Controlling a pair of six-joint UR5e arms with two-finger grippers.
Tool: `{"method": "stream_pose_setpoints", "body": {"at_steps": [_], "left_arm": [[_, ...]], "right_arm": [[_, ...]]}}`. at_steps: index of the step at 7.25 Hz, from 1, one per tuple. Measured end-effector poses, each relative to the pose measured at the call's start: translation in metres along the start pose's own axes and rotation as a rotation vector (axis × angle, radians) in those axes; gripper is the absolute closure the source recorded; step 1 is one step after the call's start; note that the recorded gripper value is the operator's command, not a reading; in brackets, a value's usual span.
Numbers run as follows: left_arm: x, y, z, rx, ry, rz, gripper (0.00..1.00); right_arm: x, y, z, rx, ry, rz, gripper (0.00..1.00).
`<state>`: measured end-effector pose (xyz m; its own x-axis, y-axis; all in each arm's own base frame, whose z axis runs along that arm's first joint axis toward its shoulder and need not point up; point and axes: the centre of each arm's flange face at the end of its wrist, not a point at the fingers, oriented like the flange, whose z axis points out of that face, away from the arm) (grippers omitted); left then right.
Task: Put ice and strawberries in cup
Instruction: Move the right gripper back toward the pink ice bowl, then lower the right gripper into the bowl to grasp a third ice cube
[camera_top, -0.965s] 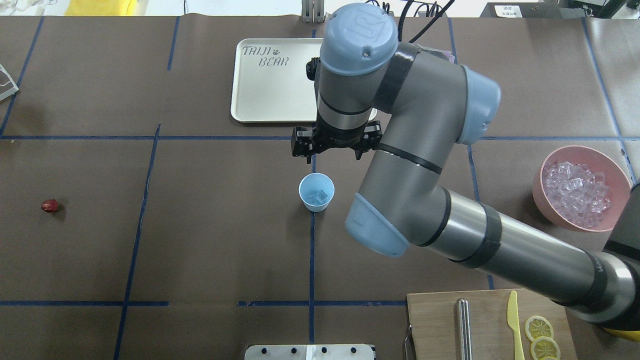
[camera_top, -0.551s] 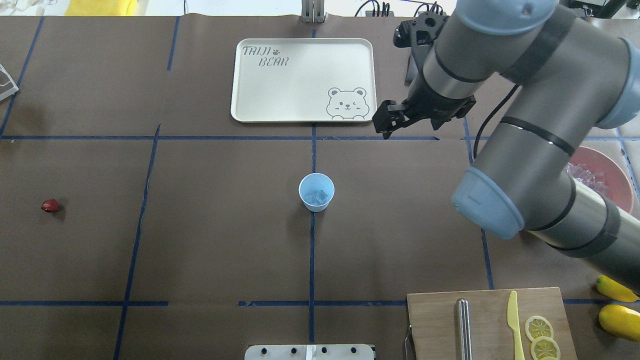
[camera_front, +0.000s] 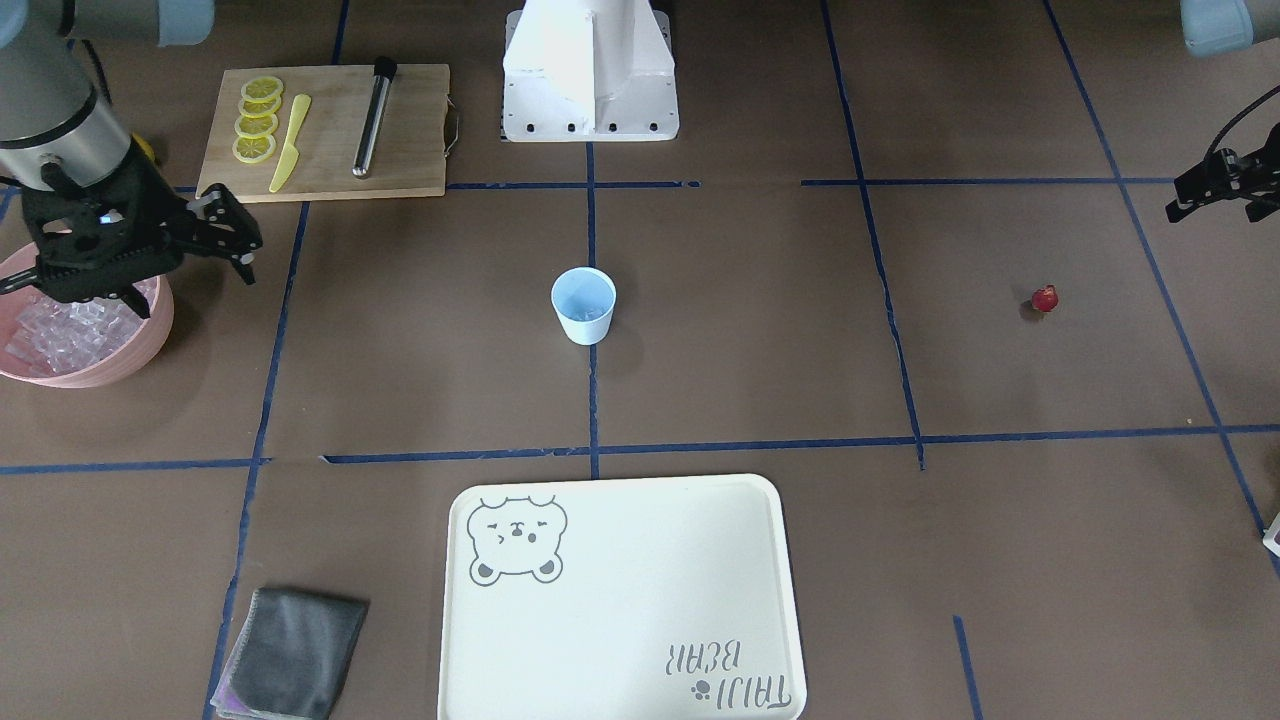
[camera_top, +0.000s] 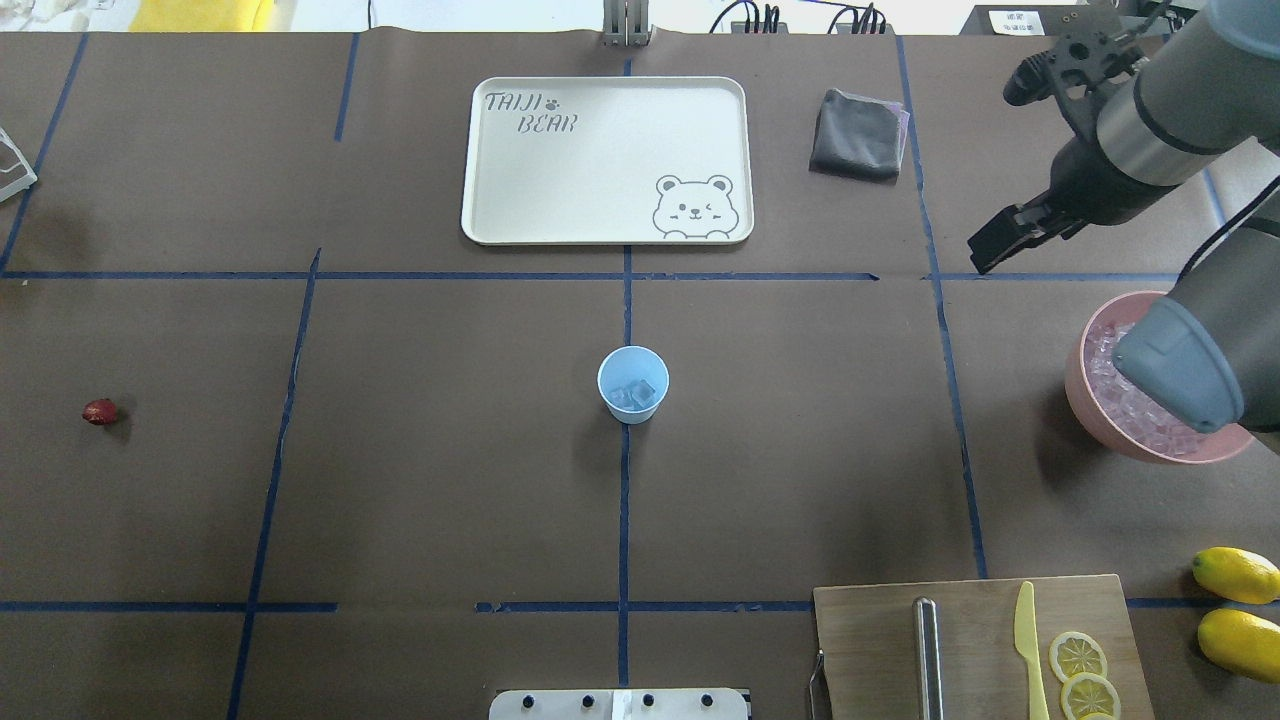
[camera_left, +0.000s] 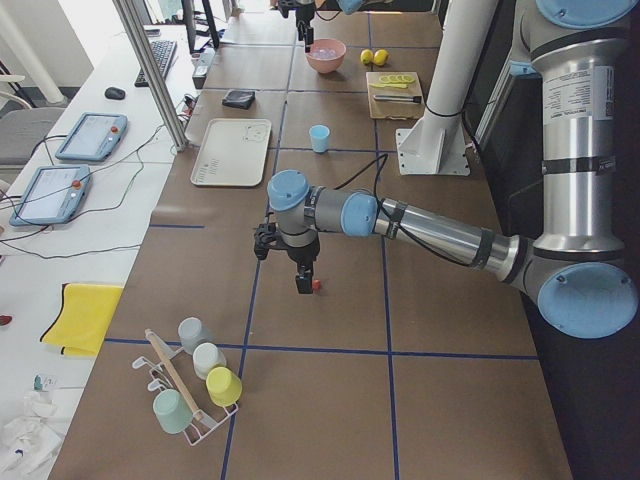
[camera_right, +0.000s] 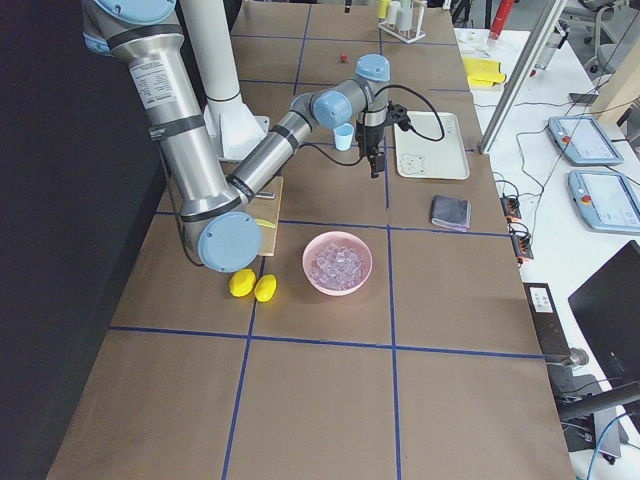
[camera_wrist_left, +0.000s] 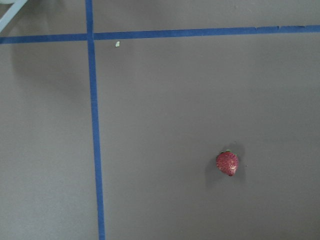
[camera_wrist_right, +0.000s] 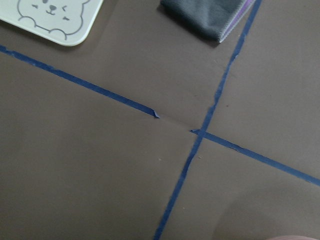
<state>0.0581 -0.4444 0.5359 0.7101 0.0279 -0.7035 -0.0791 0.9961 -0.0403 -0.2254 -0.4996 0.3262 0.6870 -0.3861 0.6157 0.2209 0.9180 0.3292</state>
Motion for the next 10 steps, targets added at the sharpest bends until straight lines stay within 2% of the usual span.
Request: {"method": "stream_pose_setpoints", "body": {"at_steps": [2, 5, 10], "left_arm": [[0.01, 0.0, 0.009, -0.008, 0.0, -0.005, 0.0], [0.016, -0.009, 0.018, -0.022, -0.001, 0.001, 0.0], [0.02, -0.014, 0.017, -0.019, 0.0, 0.006, 0.0]], "right_arm": [[0.059, 0.029, 0.018, -0.018, -0.002, -0.034, 0.0], [0.13, 0.058, 0.069, 0.012, -0.006, -0.048, 0.0], [0.161, 0.107, 0.105, -0.065, -0.006, 0.006, 0.01]]}}
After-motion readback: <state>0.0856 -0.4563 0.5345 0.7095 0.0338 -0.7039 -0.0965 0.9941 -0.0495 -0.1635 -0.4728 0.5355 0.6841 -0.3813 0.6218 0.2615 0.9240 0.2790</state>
